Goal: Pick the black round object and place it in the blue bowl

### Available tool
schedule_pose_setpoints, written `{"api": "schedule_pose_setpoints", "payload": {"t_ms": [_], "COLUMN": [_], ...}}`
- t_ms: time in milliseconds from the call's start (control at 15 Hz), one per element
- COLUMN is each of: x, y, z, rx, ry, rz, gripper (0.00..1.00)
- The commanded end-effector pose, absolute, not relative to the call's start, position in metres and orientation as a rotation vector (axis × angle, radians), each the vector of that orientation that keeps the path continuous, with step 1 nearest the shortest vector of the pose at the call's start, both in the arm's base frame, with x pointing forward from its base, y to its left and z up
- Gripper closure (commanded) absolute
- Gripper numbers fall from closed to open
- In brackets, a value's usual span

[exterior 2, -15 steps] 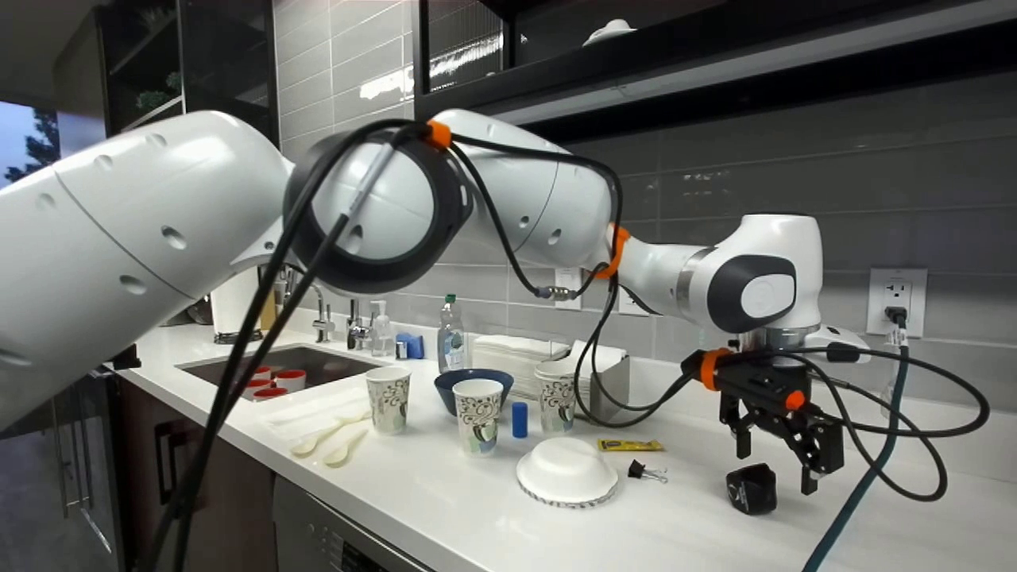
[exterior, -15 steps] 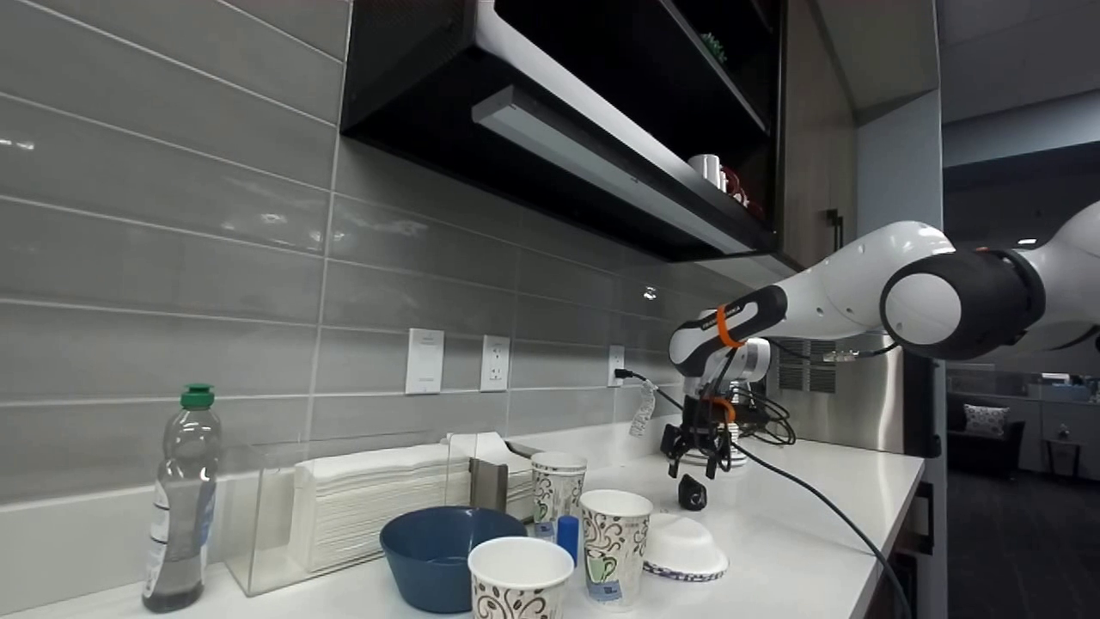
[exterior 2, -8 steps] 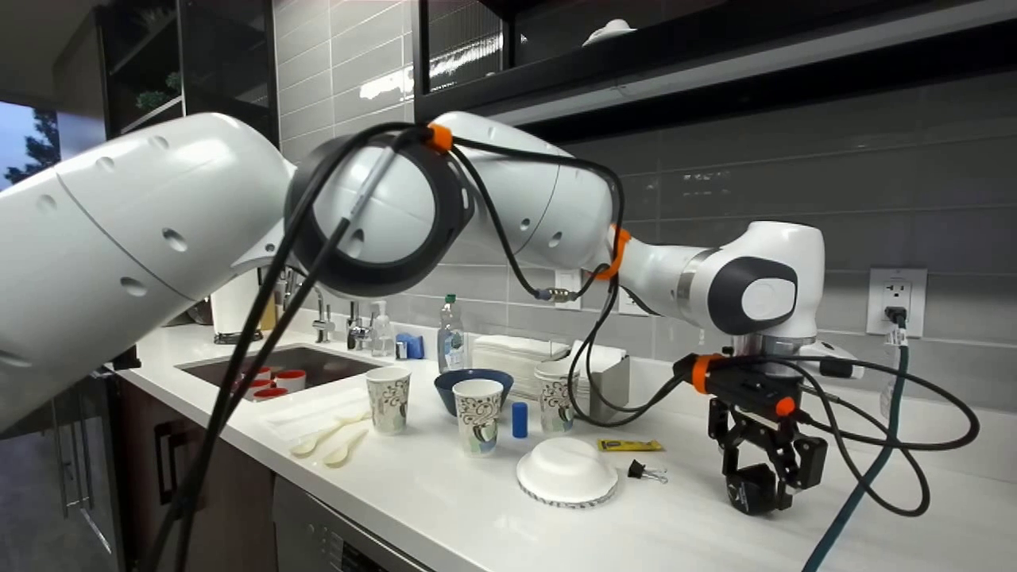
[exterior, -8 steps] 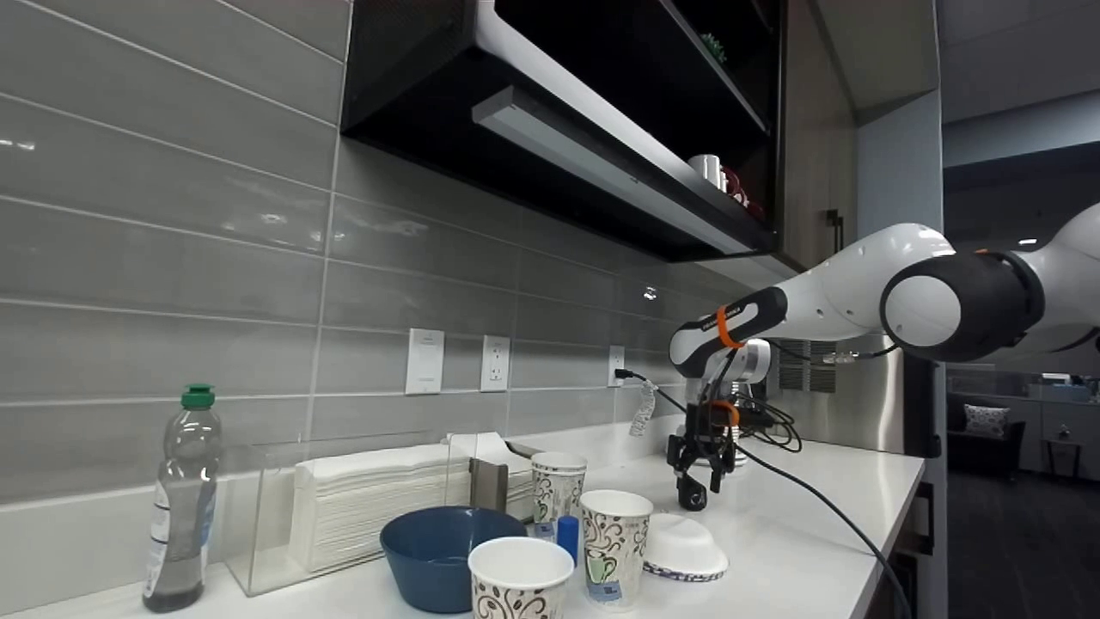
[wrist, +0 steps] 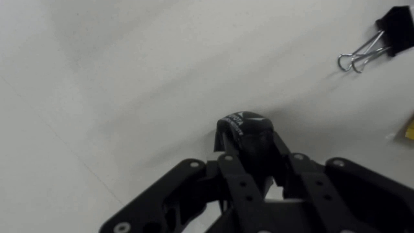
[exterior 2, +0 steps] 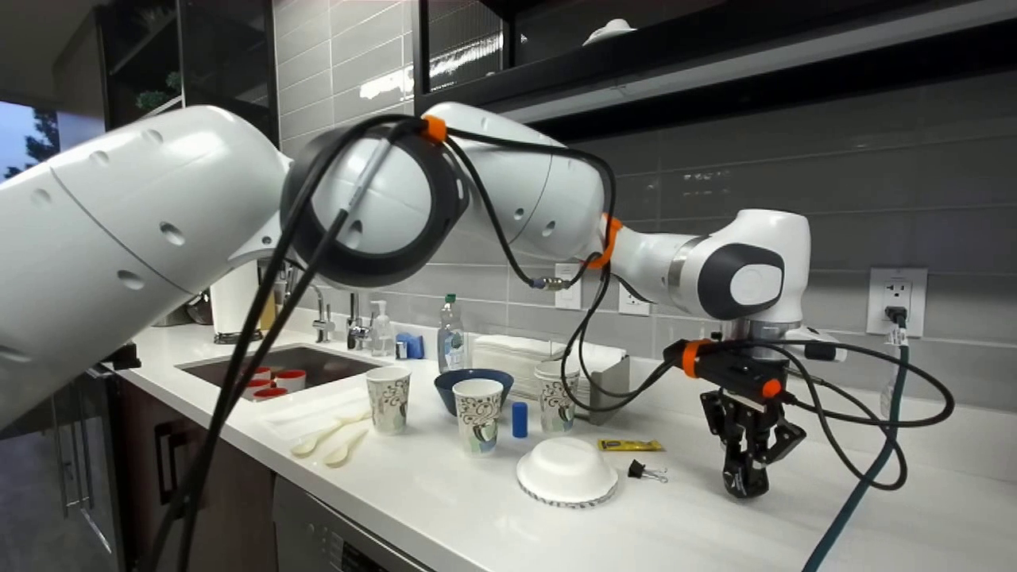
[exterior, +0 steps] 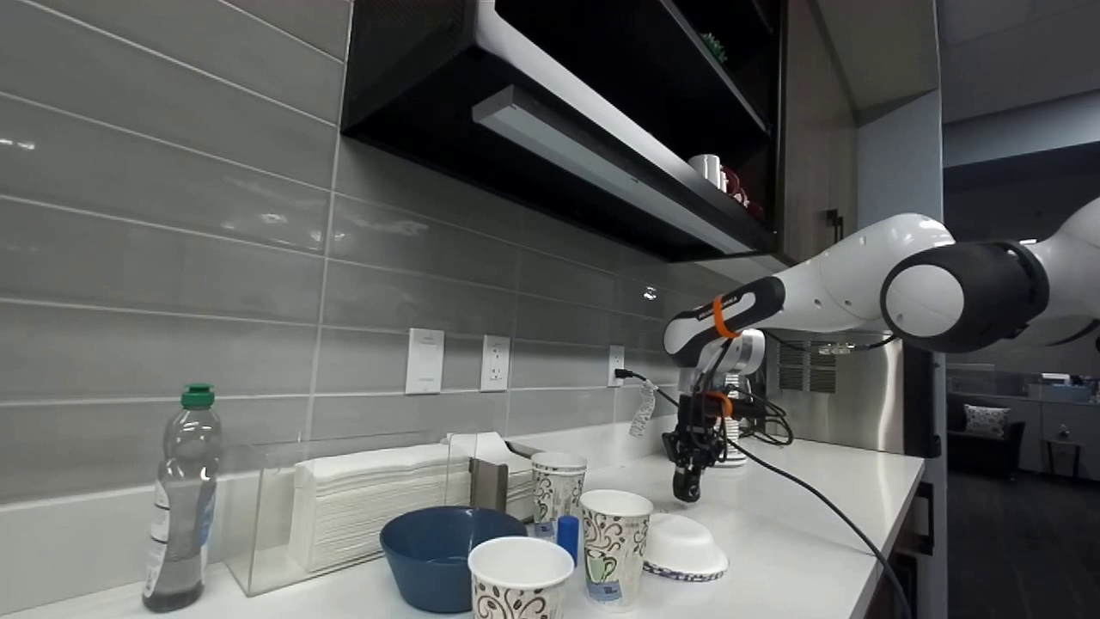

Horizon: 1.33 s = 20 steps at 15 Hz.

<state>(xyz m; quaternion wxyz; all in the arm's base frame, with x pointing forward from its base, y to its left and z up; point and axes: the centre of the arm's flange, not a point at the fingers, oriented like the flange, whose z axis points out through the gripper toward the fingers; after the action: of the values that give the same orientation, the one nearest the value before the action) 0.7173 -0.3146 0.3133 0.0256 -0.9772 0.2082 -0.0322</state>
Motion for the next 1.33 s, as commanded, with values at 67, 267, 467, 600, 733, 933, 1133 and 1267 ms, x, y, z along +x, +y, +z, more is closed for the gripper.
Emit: {"api": "schedule_pose_setpoints", "payload": {"t_ms": [67,267,467,600,733,933,1133,1267], "x": [0.679,0.640,0.622,0.610,0.595,0.571,0.548,0.530], "y": [-0.286,-0.275,-0.252,-0.238,-0.229,-0.232,-0.228,-0.222], "z": [0.352,0.362,0.363,0.361,0.359,0.357,0.357,0.358], "rx": [-2.982,-2.907,-2.791,-2.753,-2.752,-2.767,-2.759,-2.758], "ry": [0.568,0.462,0.351,0.285,0.232,0.165,0.051,-0.036], "rz": [-0.081,-0.087,-0.121,-0.131,-0.169,-0.286,-0.402,-0.478], "gripper": [0.95,0.95,0.95,0.95,0.95,0.95,0.95,0.95]}}
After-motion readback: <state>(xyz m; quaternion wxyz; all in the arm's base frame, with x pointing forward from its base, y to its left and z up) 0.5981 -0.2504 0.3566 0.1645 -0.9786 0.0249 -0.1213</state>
